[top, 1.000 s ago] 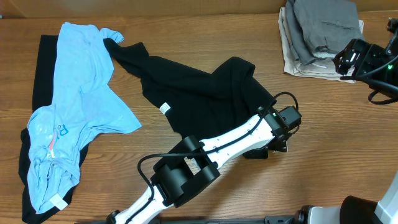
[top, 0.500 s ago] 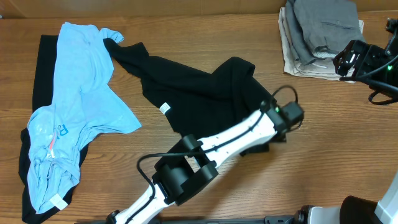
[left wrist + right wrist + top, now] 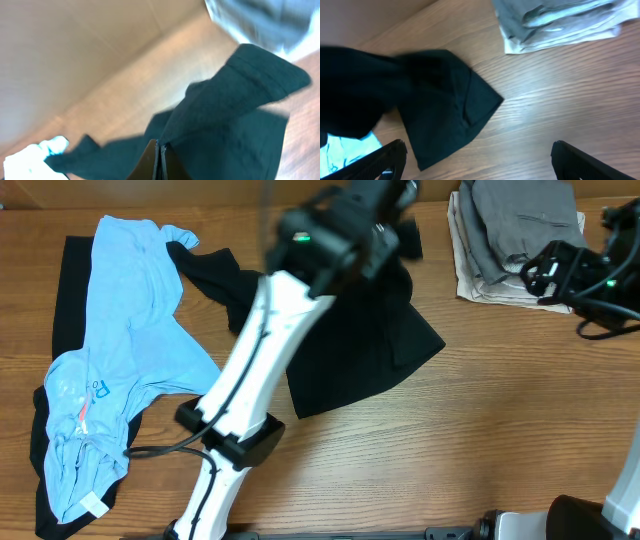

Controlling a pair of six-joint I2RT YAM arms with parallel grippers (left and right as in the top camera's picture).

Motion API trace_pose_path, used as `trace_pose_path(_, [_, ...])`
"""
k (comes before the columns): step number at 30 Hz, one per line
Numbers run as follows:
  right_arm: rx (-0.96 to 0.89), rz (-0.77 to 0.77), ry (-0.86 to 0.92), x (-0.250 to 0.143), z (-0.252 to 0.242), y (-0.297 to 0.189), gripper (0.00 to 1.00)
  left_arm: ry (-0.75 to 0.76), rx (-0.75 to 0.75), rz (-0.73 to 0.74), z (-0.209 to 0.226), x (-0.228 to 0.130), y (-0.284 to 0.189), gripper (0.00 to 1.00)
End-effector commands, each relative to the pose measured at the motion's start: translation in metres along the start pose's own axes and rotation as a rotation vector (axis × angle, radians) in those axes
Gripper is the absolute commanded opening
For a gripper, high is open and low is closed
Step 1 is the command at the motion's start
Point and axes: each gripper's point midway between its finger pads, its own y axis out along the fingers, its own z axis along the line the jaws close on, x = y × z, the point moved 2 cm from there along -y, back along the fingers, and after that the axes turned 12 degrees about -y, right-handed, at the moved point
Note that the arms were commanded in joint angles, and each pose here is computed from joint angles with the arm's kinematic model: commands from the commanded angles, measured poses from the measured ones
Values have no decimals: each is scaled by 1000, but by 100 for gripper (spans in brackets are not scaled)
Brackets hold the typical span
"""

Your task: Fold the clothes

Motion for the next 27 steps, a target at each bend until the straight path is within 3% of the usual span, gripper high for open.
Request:
trace_pose_path(1, [87, 47, -49, -7, 21, 31, 96, -123, -14, -192, 23, 35, -64, 4])
trace_pose_path(12, [236, 178, -285, -74, 96, 159, 95, -163, 41, -365, 44, 68, -87, 4])
trace_pose_path(20, [154, 242, -286, -131, 89, 214, 88, -182, 84, -361, 64, 68, -84, 4])
trace_pose_path(27, [164, 147, -334, -146, 94, 246, 75, -187, 102, -340, 73, 64, -82, 4])
